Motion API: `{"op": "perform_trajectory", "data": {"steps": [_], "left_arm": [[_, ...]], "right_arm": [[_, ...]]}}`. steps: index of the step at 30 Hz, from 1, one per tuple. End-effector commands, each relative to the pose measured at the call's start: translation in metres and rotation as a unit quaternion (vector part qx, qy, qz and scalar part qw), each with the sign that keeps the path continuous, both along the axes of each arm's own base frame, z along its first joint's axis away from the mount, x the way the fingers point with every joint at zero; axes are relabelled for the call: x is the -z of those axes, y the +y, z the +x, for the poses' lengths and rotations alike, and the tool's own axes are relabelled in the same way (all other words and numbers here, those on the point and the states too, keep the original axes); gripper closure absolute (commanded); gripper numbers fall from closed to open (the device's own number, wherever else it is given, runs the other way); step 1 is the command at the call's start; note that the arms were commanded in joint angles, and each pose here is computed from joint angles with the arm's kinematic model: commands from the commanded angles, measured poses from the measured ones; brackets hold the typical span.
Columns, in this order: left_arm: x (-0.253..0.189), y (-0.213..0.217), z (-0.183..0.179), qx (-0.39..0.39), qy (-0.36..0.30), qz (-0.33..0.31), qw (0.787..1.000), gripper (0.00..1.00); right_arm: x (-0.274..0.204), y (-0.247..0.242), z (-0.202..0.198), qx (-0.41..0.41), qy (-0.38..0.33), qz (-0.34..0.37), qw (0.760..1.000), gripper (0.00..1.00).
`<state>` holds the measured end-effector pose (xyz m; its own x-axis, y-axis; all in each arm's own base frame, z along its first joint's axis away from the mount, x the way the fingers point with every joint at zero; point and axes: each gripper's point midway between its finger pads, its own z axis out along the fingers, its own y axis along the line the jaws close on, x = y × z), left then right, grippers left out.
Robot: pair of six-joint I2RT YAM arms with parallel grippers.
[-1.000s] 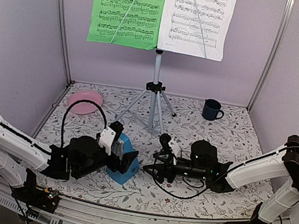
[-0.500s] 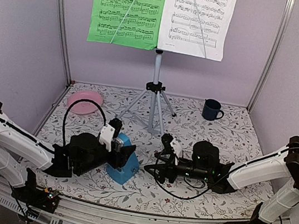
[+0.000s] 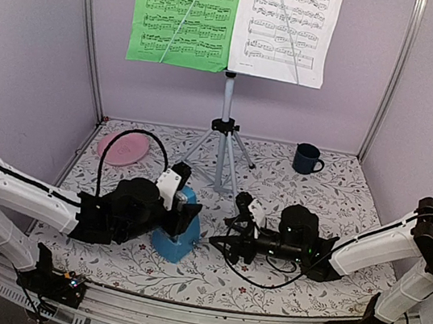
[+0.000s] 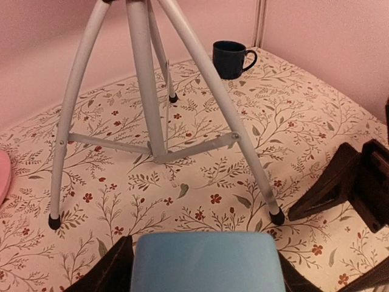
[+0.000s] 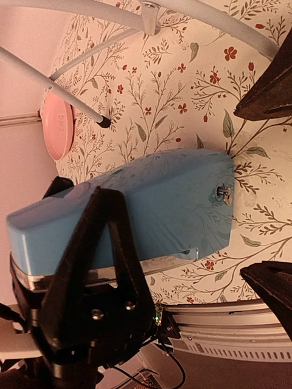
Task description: Set up the instrument practice props
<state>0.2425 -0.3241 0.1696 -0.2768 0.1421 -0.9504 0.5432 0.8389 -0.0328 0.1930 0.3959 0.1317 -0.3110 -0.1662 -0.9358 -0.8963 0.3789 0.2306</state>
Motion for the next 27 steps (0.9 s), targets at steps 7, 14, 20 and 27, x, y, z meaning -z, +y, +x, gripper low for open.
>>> {"op": "perform_trajectory", "data": {"steps": [7,14,20,27], "left_arm": [[-0.087,-0.008,0.033,-0.124,0.073,0.025,0.989,0.86],[-0.099,-0.007,0.029,-0.116,0.082,0.004,0.99,0.88],[-0.104,-0.007,0.025,-0.109,0.081,0.003,0.991,0.9],[-0.118,-0.014,0.012,-0.07,0.015,0.014,0.997,0.89]], "right_arm": [[-0.016,0.009,0.003,0.049,-0.079,0.017,0.996,0.21],[-0.021,0.007,0.01,0.119,-0.152,0.004,0.981,0.3],[-0.022,0.007,0.007,0.123,-0.174,0.006,0.977,0.39],[-0.019,0.02,-0.011,0.06,-0.177,0.026,0.982,0.41]]}}
